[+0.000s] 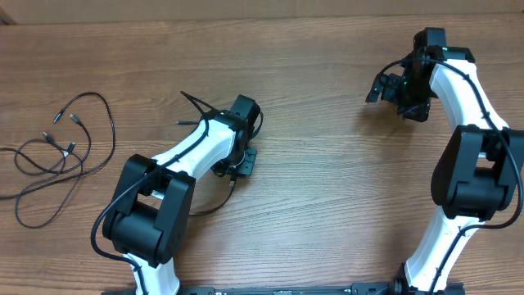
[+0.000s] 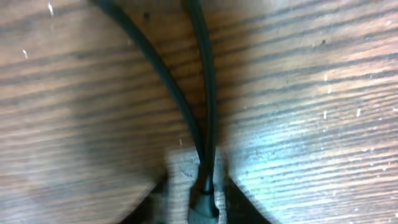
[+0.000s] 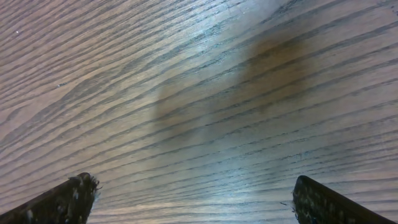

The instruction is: Untangle cables

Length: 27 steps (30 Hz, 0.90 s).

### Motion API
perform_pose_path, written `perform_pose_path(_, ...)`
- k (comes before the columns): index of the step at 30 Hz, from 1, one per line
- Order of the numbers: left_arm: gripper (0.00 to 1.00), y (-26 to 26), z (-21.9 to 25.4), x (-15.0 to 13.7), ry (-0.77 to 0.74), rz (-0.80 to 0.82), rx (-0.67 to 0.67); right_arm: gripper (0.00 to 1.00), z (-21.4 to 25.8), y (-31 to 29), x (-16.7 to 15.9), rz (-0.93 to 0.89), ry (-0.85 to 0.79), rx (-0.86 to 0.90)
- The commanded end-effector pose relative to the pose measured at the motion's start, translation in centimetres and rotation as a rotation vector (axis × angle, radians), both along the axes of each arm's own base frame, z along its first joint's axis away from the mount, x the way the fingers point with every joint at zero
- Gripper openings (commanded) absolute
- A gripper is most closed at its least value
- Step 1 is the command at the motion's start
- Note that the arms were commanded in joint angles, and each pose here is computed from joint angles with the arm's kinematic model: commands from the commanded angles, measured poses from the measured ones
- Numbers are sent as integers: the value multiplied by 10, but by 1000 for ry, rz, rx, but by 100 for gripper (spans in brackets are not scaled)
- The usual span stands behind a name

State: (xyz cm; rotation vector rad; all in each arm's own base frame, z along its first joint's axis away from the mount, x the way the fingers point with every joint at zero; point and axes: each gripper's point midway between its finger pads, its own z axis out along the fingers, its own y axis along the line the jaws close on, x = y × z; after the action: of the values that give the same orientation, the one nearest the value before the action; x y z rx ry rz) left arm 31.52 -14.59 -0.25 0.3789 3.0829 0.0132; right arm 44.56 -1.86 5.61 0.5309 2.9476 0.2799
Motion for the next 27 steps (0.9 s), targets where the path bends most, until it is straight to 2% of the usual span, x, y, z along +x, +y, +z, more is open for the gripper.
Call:
perform_pose_path(1, 12, -1, -12, -1, 18, -45, -9, 100, 16, 0, 4, 3, -42, -11)
perform_pose_path(3, 5, -3, -12, 3, 4, -46, -15, 100, 16, 0, 4, 3, -42, -11)
perform_pose_path(11, 4, -4, -11, 6, -8, -37, -22, 100, 16, 0, 4, 3, -42, -11)
perform_pose_path(14, 4, 0, 2, 15, -58, -13, 4, 100, 16, 0, 4, 3, -42, -11)
perform_pose_path(17, 4, 11, 39, 37, -203, 80, 48, 100, 16, 0, 4, 3, -42, -11)
perform_pose_path(21, 4, 6, 106, 59, -410, 119, -32, 100, 16, 0, 4, 3, -42, -11)
perform_pose_path(27, 4, 21, 194, 68, -681, 171, -62, 100, 16, 0, 4, 3, -42, -11)
